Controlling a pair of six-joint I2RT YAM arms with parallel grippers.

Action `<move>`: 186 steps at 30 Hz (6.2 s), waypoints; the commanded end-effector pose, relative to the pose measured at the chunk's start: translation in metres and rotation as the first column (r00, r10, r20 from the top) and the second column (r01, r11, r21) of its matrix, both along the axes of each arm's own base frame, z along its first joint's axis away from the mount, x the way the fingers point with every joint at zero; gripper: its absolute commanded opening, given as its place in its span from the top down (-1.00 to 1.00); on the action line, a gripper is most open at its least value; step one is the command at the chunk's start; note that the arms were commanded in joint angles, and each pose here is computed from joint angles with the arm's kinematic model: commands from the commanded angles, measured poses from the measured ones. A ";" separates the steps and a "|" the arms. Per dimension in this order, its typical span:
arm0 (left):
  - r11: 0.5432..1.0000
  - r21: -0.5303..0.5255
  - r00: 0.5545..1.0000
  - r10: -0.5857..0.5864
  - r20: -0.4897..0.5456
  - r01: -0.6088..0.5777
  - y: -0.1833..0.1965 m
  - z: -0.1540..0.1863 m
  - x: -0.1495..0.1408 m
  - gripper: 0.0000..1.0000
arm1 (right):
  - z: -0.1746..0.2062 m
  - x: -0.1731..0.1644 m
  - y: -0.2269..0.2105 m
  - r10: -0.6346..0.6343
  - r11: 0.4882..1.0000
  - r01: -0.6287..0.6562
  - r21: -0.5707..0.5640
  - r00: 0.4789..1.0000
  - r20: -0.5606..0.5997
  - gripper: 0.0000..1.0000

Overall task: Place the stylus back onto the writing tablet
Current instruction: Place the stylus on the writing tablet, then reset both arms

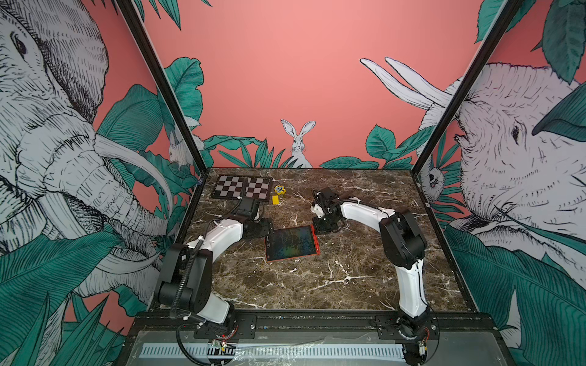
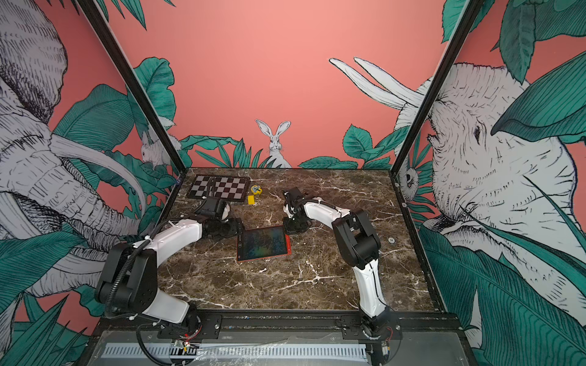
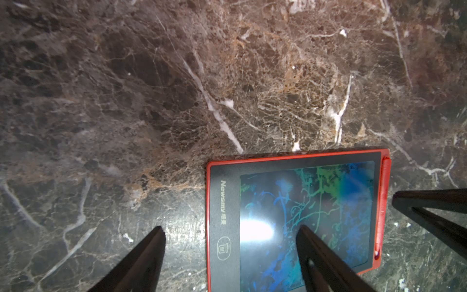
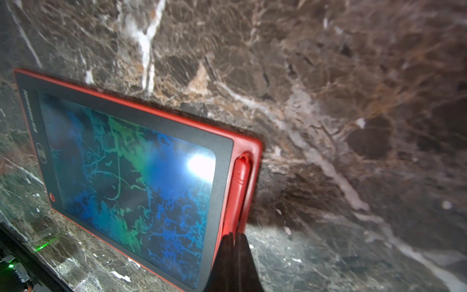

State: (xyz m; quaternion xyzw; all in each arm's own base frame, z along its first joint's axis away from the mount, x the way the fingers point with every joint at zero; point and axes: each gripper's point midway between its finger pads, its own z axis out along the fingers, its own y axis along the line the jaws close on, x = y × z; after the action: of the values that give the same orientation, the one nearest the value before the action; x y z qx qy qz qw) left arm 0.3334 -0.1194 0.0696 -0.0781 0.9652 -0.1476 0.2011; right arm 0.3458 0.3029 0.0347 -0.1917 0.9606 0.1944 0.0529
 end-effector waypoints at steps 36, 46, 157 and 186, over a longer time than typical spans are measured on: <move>1.000 0.017 0.999 0.009 0.039 -0.009 0.005 0.009 -0.004 -0.72 | 0.024 -0.007 0.003 0.073 0.992 -0.066 -0.111 0.996 0.060 1.00; 1.000 0.019 0.999 0.007 0.042 -0.008 0.005 0.009 -0.005 -0.72 | 0.017 -0.007 0.008 0.083 0.990 -0.076 -0.115 0.995 0.052 1.00; 0.723 0.406 0.615 0.034 0.788 -0.559 0.149 0.071 -0.028 -0.96 | 0.064 0.039 -0.339 -0.309 0.704 0.708 0.056 0.234 0.922 -0.98; 0.825 0.477 0.682 -0.161 0.713 -0.304 0.127 0.031 0.062 -0.99 | 0.065 0.040 -0.341 -0.310 0.695 0.717 0.060 0.222 0.924 -0.98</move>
State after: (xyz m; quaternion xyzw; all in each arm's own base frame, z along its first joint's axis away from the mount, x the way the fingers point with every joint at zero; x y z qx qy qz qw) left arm 0.3954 0.0110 0.1018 0.0075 0.7985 0.1450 0.5842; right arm 0.3808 -0.0369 0.0893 0.0579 0.8134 -0.1574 0.5571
